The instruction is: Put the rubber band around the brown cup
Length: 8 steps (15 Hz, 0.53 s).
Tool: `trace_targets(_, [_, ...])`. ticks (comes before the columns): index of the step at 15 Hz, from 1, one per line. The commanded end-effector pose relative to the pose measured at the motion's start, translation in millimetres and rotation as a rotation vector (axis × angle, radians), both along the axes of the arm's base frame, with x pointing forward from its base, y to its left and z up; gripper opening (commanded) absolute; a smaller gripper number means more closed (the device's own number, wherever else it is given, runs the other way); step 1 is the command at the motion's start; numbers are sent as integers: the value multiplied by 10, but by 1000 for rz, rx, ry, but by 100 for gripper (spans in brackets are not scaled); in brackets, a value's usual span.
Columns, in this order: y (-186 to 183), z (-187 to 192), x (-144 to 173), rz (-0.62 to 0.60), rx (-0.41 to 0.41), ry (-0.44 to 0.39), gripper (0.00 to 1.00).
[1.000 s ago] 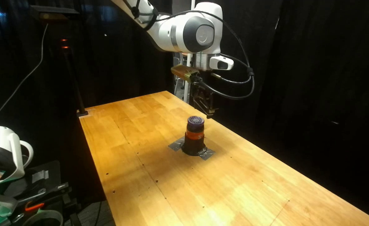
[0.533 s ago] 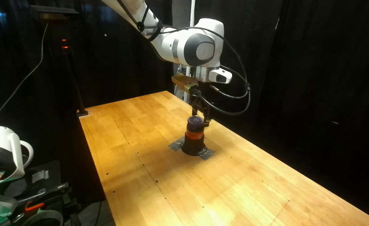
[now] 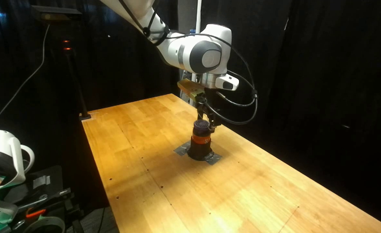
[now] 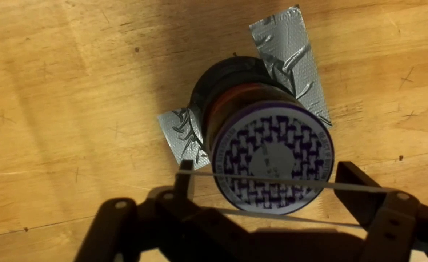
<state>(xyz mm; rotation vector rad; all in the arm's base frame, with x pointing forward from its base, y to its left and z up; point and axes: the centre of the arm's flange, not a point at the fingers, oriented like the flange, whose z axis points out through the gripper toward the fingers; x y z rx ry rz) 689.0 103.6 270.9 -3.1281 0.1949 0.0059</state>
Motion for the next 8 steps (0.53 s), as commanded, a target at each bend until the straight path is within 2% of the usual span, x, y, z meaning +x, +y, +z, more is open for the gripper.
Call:
trace_targets(1, [-28,-90,77,16,-5,-15,100])
trace_targets(6, [-36,-191,38,31,-10,-23,100])
trace_targets(8, [-23,-204,31,43,-21,-56,100])
